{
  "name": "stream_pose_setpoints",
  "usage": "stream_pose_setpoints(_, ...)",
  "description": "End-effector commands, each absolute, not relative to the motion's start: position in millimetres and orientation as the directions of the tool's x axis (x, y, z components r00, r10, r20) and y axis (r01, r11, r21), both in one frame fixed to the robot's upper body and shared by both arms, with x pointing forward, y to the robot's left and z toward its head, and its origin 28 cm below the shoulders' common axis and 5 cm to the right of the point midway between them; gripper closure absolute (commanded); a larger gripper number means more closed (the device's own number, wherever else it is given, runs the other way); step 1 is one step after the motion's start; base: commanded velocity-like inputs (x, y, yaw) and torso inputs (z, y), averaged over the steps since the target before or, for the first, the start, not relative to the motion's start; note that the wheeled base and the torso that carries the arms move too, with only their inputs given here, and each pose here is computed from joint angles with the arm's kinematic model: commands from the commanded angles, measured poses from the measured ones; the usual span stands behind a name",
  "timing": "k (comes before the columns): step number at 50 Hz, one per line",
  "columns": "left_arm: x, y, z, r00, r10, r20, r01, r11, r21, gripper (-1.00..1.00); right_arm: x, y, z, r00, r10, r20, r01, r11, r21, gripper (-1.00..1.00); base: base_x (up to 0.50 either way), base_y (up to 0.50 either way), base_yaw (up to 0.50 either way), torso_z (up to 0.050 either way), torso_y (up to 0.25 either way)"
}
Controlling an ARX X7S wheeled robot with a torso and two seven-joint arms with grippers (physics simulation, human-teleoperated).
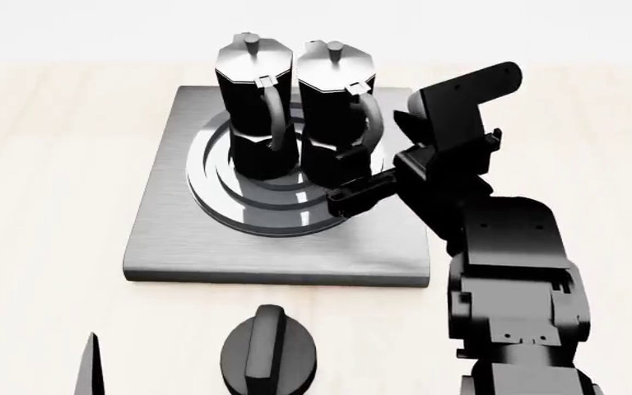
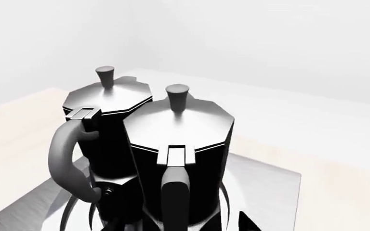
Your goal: Put both moka pots on the stove.
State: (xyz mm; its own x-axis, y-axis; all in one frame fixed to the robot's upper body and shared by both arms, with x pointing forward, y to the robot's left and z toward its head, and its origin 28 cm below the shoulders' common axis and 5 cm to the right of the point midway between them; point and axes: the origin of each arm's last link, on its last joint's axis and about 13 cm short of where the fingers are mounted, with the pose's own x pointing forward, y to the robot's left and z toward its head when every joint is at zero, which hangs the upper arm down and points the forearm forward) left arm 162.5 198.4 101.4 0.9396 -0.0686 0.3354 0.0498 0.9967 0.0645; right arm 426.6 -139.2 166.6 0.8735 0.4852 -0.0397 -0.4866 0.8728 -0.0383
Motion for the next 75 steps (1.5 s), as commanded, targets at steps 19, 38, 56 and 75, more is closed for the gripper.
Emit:
stream_pose_setpoints(19,162.8,197.1,99.3,0.940,-0.074,0.332,0.055,0.996,0.067,-1.00,432.6,-133.5,188.8,0.861,0.489,0.137,-0.488,0.872,-0.042,-1.00,0.00,0.00,0.00,0.000,0.000)
stream_pose_setpoints(38,161.0,197.9,102.6,0.937,-0.071,0.341,0.051,0.996,0.068,-1.00,330.7,-116.2,223.2,0.891,0.219,0.397,-0.207,0.976,-0.073,-1.00,0.00,0.00,0.00,0.000,0.000)
stream_pose_setpoints(56,160.4,197.8,102.1,0.937,-0.072,0.342,0.051,0.996,0.068,-1.00,288.5,-121.0,207.7,0.871,0.067,0.487,-0.060,0.998,-0.030,-1.00,0.00,0.00,0.00,0.000,0.000)
stream_pose_setpoints(75,159.8,198.0,101.9,0.937,-0.071,0.343,0.050,0.996,0.069,-1.00,253.3,-121.7,175.1,0.816,0.049,0.575,-0.082,0.996,0.031,-1.00,0.00,0.00,0.00,0.000,0.000)
